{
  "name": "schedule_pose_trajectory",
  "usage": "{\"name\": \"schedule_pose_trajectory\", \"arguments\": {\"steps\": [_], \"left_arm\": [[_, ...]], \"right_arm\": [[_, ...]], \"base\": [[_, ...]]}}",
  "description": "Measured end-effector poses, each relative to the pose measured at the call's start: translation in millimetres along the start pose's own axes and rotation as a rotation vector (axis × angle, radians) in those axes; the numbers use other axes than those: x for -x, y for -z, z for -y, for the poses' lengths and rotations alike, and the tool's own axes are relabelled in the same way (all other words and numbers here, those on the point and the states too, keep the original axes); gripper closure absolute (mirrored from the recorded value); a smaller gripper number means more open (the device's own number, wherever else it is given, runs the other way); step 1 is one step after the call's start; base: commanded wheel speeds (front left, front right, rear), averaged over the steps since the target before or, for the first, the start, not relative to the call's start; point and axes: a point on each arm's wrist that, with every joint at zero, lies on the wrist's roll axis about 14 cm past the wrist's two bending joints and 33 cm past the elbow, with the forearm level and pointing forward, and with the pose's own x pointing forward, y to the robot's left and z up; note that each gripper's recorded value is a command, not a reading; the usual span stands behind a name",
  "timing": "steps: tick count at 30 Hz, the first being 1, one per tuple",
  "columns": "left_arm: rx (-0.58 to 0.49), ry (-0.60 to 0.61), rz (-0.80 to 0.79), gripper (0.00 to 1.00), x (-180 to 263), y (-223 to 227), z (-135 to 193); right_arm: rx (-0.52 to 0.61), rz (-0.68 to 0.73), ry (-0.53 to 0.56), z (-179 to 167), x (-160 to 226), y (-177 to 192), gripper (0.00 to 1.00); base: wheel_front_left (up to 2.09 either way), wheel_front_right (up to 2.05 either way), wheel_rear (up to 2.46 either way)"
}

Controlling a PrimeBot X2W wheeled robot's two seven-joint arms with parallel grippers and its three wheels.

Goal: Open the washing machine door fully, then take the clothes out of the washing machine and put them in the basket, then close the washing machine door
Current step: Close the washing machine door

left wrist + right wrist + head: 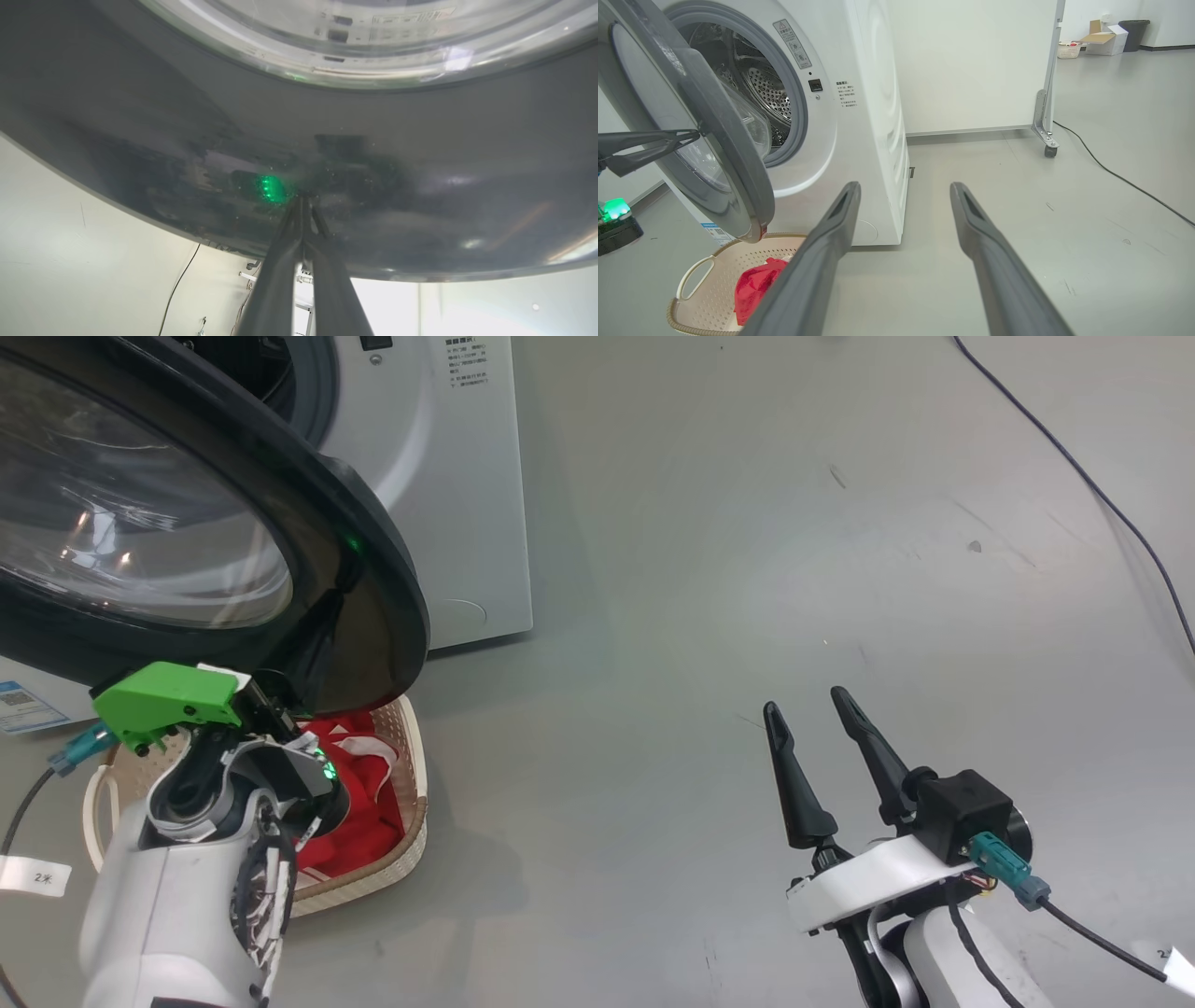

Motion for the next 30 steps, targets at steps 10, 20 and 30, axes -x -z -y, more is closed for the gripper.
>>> {"name": "schedule_pose_trajectory", "arguments": {"steps": [10,20,30], "left_arm": [[-0.097,-0.044,-0.074,1.00,12.6,25.7,-12.2],[-0.372,-0.142,-0.073,1.00,52.7,23.9,-33.8],[-0.767,-0.150,0.068,1.00,98.0,-10.7,-9.2]], "right_arm": [[-0.001,0.024,-0.008,-2.6,-6.0,-6.5,0.00],[0.004,0.033,-0.061,-16.8,-11.3,-8.8,0.00],[0.000,0.043,-0.135,-41.1,-12.3,-11.6,0.00]], "base": [[0.00,0.00,0.00],[0.00,0.00,0.00],[0.00,0.00,0.00]]}}
